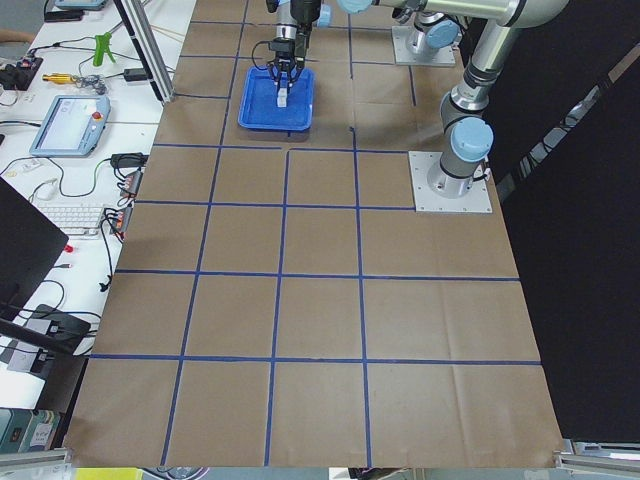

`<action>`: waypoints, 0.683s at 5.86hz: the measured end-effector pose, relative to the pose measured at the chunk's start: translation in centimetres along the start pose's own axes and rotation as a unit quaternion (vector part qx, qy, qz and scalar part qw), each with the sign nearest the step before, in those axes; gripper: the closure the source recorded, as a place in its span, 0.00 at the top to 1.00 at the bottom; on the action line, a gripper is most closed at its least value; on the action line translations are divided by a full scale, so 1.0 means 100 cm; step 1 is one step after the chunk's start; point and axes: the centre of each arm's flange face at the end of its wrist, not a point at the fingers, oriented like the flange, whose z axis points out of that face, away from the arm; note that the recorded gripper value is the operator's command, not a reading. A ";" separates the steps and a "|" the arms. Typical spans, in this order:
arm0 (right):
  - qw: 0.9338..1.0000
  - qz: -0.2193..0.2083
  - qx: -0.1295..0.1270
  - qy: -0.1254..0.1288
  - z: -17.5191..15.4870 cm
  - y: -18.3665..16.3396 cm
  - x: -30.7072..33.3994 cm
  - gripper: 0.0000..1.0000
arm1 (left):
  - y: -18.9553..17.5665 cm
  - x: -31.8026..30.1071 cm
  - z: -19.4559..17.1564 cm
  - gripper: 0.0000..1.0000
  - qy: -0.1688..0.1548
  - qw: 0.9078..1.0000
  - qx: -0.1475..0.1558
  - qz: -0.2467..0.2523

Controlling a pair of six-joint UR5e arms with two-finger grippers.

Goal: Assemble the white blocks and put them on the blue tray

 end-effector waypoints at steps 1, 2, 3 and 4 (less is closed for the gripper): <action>1.000 -0.003 0.001 -0.001 0.002 -0.003 -0.002 0.27 | 0.000 0.000 0.000 0.99 0.000 1.000 0.001 0.000; 1.000 -0.005 0.001 -0.001 0.004 -0.005 -0.003 0.27 | 0.001 0.000 -0.001 0.99 0.000 1.000 0.001 0.000; 1.000 -0.009 0.001 -0.001 0.005 -0.007 -0.004 0.27 | 0.001 0.000 -0.001 0.99 -0.001 1.000 0.002 0.000; 1.000 -0.011 0.002 -0.001 0.005 -0.008 -0.004 0.27 | 0.001 0.000 -0.002 0.99 -0.001 1.000 0.002 0.000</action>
